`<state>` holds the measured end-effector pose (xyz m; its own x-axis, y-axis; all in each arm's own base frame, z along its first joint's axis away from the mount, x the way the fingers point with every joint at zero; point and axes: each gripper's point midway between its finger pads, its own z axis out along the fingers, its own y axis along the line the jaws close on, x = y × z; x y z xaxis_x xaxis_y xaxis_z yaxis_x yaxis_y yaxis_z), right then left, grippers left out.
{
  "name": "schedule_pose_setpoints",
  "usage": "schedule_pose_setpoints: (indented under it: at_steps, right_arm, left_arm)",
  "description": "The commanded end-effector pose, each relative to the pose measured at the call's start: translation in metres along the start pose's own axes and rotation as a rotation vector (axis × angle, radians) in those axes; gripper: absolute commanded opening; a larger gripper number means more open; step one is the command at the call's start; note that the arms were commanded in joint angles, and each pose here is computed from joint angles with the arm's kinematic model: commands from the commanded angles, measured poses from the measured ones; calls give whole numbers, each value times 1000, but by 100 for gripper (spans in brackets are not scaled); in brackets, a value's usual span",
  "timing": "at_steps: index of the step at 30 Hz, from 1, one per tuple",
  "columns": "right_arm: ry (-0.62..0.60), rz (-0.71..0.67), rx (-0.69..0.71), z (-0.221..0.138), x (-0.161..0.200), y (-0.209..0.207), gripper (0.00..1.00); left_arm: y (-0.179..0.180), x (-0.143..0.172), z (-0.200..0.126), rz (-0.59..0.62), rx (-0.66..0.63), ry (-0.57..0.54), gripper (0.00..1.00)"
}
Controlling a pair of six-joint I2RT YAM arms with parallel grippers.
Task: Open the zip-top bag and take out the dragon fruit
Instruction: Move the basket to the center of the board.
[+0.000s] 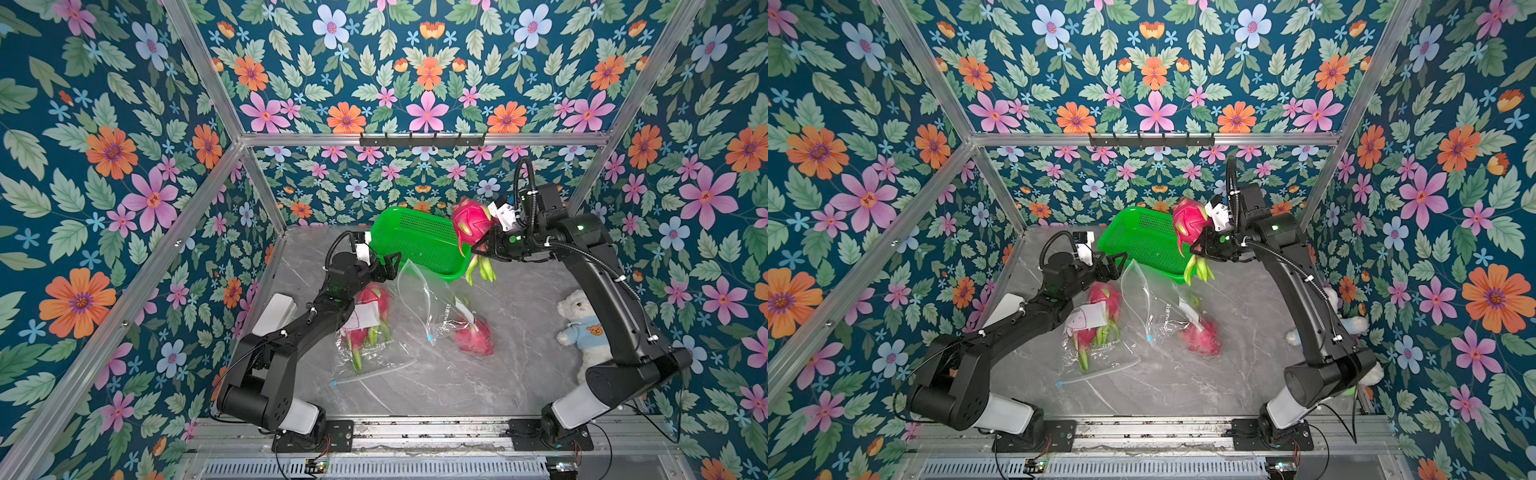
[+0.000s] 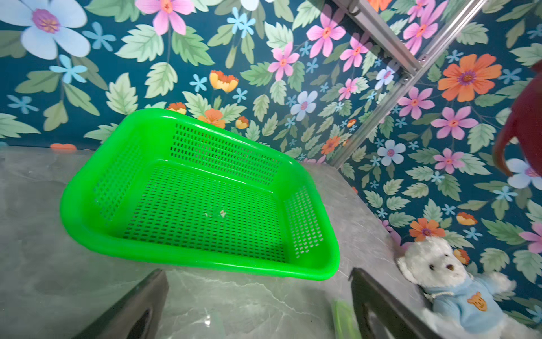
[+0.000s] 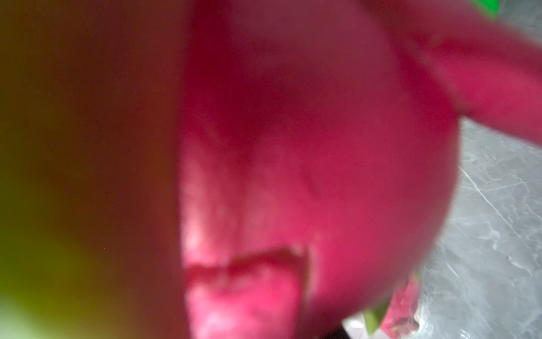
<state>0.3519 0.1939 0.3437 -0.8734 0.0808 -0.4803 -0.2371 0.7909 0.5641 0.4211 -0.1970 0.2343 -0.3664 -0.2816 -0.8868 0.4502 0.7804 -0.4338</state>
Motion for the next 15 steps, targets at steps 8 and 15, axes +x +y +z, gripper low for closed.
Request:
schedule_pose_setpoints:
  at_steps: [8, 15]
  right_arm:
    - [-57, 80, 109, 96, -65, -66, 6]
    - [-62, 202, 124, 166, -86, -102, 5]
  left_arm:
    - [23, -8, 0, 58, -46, -17, 99]
    - [28, -4, -5, 86, -75, -7, 99]
